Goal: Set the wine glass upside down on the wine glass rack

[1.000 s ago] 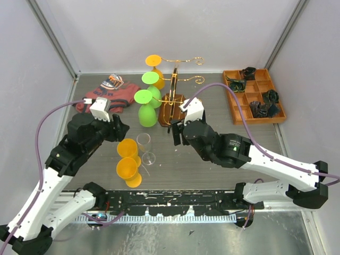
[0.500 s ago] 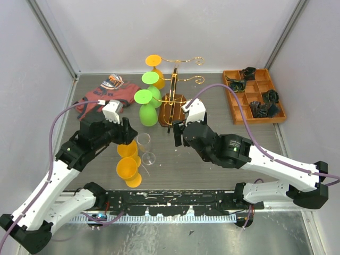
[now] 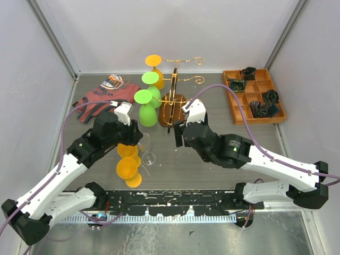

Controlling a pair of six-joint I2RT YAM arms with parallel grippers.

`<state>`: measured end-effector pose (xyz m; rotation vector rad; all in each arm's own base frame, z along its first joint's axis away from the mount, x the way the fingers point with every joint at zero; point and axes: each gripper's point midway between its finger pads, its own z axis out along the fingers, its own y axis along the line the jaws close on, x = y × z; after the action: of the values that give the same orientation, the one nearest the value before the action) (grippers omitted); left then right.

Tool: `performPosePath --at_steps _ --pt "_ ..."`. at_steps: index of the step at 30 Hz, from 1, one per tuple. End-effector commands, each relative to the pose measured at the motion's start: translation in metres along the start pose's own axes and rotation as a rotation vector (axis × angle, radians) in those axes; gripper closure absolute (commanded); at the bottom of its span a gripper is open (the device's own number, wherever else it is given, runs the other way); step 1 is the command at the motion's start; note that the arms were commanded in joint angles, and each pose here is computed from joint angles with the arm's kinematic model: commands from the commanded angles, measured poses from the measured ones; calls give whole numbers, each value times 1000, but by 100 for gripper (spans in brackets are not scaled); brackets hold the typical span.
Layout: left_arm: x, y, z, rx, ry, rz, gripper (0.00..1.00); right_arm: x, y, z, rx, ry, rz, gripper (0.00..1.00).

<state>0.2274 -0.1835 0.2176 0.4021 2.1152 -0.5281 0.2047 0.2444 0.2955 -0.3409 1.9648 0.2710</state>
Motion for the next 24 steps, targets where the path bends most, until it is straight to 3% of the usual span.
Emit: performPosePath --at_steps 1,7,15,24 --pt "-5 3 6 -36 -25 28 48 -10 -4 -4 15 -35 36 26" --pt "-3 7 7 -67 -11 53 59 -8 -5 -3 23 -29 31 26" --pt "-4 2 4 -46 -7 55 88 -8 -4 -3 24 -27 33 26" --pt "-40 -44 -34 182 -106 4 93 -15 -14 -12 38 -57 82 26"
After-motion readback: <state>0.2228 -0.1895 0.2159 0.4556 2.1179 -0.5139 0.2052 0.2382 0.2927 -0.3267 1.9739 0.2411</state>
